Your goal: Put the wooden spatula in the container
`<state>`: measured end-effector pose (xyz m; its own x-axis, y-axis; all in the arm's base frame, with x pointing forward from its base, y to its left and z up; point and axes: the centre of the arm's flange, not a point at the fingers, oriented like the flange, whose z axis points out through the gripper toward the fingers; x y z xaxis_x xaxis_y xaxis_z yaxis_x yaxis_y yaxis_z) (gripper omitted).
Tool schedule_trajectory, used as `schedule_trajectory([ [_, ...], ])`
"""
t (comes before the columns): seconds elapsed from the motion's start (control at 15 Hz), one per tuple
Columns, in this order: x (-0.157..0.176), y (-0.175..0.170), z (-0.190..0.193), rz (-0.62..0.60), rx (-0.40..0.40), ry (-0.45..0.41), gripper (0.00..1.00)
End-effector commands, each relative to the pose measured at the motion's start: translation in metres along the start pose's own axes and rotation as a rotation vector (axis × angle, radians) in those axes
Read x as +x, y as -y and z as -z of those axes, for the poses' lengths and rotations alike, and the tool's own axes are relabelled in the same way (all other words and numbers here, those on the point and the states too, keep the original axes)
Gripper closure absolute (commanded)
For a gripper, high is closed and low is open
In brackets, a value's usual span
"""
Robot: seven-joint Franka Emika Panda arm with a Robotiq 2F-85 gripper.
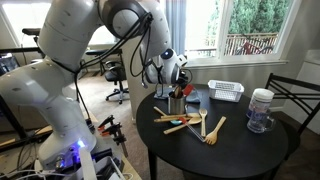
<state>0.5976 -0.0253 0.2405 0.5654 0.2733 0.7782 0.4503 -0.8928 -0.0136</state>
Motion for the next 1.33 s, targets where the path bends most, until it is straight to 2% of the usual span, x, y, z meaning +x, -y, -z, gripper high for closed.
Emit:
schedule_trajectory([
  [0.0,-0.009,-0.01,-0.025,-0.006,0.005,0.042,0.91],
  [0.33,-0.027,-0.011,-0.043,-0.03,-0.002,0.106,0.91],
  [0.67,-0.028,-0.023,-0.051,-0.035,-0.011,0.134,0.91],
  [0.87,-0.028,-0.025,-0.053,-0.049,0.004,0.184,0.91],
  [0.93,-0.029,-0.024,-0.055,-0.054,0.008,0.199,0.56],
  [1.0,-0.027,-0.025,-0.057,-0.059,0.011,0.218,0.56],
  [1.27,-0.023,-0.026,-0.061,-0.077,0.011,0.269,0.31],
])
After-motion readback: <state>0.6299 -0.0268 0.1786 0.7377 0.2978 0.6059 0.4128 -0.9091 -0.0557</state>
